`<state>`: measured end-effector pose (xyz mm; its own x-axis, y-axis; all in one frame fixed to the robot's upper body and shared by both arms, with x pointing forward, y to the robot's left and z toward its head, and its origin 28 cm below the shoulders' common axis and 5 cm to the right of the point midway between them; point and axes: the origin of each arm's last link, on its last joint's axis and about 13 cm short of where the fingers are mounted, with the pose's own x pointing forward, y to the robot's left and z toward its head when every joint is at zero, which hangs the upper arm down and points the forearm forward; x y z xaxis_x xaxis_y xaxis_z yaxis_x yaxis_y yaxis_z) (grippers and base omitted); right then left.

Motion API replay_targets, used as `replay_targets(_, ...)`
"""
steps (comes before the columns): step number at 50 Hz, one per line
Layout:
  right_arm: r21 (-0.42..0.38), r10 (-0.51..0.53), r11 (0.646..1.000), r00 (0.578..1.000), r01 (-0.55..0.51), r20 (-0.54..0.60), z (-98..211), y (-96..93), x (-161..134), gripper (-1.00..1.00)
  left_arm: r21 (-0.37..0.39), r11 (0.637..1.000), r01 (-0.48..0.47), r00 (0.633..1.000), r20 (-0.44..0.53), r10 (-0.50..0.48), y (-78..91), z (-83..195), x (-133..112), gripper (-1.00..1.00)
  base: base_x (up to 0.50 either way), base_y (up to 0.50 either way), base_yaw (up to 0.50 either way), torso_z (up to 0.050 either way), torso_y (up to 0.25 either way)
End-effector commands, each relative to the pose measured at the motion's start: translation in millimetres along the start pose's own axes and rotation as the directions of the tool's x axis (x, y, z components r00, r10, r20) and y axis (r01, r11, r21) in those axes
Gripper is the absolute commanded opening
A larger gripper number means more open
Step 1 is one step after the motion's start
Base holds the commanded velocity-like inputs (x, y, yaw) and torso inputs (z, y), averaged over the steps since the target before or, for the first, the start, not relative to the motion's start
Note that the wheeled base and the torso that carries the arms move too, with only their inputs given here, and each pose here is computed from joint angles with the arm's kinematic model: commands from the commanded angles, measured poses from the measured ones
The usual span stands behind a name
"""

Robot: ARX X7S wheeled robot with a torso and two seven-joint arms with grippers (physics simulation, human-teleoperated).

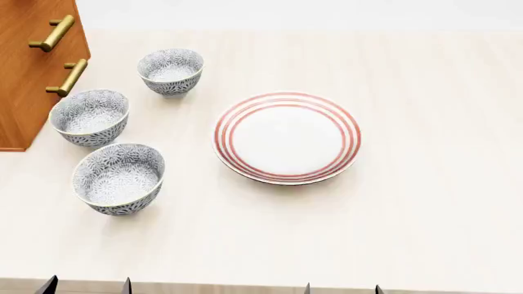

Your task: Put the bowl at the front on the plate.

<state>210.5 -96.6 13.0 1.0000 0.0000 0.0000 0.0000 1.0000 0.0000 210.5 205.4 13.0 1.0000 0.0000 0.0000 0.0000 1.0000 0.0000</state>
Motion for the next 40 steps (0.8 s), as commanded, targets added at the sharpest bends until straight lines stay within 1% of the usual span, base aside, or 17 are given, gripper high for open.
replay_targets(1, 0.000, 0.000, 1.000, 1.000, 0.000, 0.000, -1, 0.0, 0, 1.00, 0.000, 1.000, 0.000, 1.000, 0.000, 0.000, 0.4, 1, 0, 1.00, 0.00, 0.00, 0.00, 0.000, 0.000)
replay_targets(3, 0.061, -0.015, 0.998, 1.000, 0.014, 0.010, 0, -1.5, 0, 1.00, 0.008, 1.000, -0.001, 1.000, 0.004, 0.001, -0.2, -2, 2, 1.00, 0.00, 0.00, 0.00, 0.000, 0.000)
replay_targets(4, 0.072, -0.015, 0.997, 1.000, 0.014, 0.017, 0, -2.3, 0, 1.00, 0.009, 1.000, 0.000, 1.000, 0.005, 0.000, -0.2, -2, 1, 1.00, 0.00, 0.00, 0.00, 0.000, 0.000)
replay_targets(11, 0.061, -0.015, 0.998, 1.000, 0.014, 0.020, 2, -0.6, -1, 1.00, 0.014, 1.000, 0.001, 1.000, 0.005, -0.001, 0.1, -4, 2, 1.00, 0.00, 0.00, 0.00, 0.000, 0.000)
replay_targets(12, 0.060, -0.019, 0.998, 1.000, 0.018, 0.018, 2, -0.4, -1, 1.00, 0.012, 1.000, 0.000, 1.000, 0.001, 0.000, 0.7, -11, 1, 1.00, 0.00, 0.00, 0.00, 0.000, 0.000)
replay_targets(14, 0.049, -0.016, 0.999, 1.000, 0.016, 0.010, 2, 0.2, -1, 1.00, 0.012, 1.000, 0.000, 1.000, 0.001, 0.000, 0.6, -12, 1, 1.00, 0.00, 0.00, 0.00, 0.000, 0.000)
replay_targets(16, 0.053, -0.018, 0.998, 1.000, 0.017, 0.009, 3, 0.7, -2, 1.00, 0.019, 1.000, 0.001, 1.000, 0.006, -0.001, -0.7, 2, -3, 1.00, 0.00, 0.00, 0.00, 0.000, 0.000)
replay_targets(17, 0.083, -0.021, 0.996, 1.000, 0.020, 0.012, 5, 0.3, -3, 1.00, 0.039, 0.999, 0.002, 1.000, 0.014, -0.003, -1.1, 1, -3, 1.00, 0.00, 0.00, 0.00, 0.000, 0.000)
replay_targets(18, 0.087, -0.022, 0.996, 1.000, 0.021, 0.013, 5, -0.1, -3, 1.00, 0.044, 0.999, 0.003, 1.000, 0.016, -0.004, -1.4, 1, -3, 1.00, 0.00, 0.00, 0.00, 0.000, 0.000)
replay_targets(20, 0.072, -0.014, 0.997, 1.000, 0.014, 0.002, 3, -1.1, -4, 1.00, 0.053, 0.999, -0.002, 1.000, 0.016, 0.001, -1.8, 0, -2, 1.00, 0.00, 0.00, 0.00, 0.000, 0.000)
replay_targets(25, 0.093, -0.018, 0.995, 1.000, 0.018, -0.002, 10, 0.0, -6, 1.00, 0.065, 0.998, -0.003, 1.000, 0.023, 0.002, -2.0, -2, -1, 1.00, 0.00, 0.00, 0.00, 0.000, 0.000)
replay_targets(29, 0.077, -0.013, 0.997, 1.000, 0.014, -0.018, 18, 1.9, -5, 1.00, 0.064, 0.998, 0.006, 1.000, 0.014, -0.007, -1.4, -2, -1, 1.00, 0.00, 0.00, 0.00, 0.000, 0.000)
replay_targets(30, 0.075, -0.013, 0.997, 1.000, 0.013, -0.009, 24, 2.6, -5, 1.00, 0.046, 0.999, 0.013, 1.000, 0.008, -0.013, -1.3, 2, -2, 1.00, 0.00, 0.00, 0.00, 0.000, 0.000)
replay_targets(32, 0.069, -0.012, 0.998, 1.000, 0.013, -0.006, 29, 3.0, -5, 1.00, 0.048, 0.999, 0.016, 0.999, 0.033, -0.018, -1.7, 8, -2, 1.00, 0.00, 0.00, 0.00, 0.000, 0.000)
replay_targets(33, 0.058, -0.016, 0.998, 1.000, 0.017, -0.002, 36, 3.2, -4, 1.00, 0.024, 1.000, 0.016, 0.999, 0.034, -0.017, -1.9, 17, -2, 1.00, 0.00, 0.00, 0.00, 0.000, 0.000)
replay_targets(36, 0.040, -0.022, 0.999, 1.000, 0.021, 0.005, 52, 1.4, -4, 1.00, 0.006, 1.000, 0.024, 0.999, 0.036, -0.024, -2.8, 34, -2, 1.00, 0.00, 0.00, 0.00, 0.000, 0.000)
replay_targets(40, 0.026, -0.015, 1.000, 1.000, 0.014, 0.027, 70, -0.3, -6, 1.00, 0.029, 0.999, 0.028, 0.999, 0.044, -0.030, -4.5, 46, -4, 1.00, 0.00, 0.00, 0.00, 0.000, 0.000)
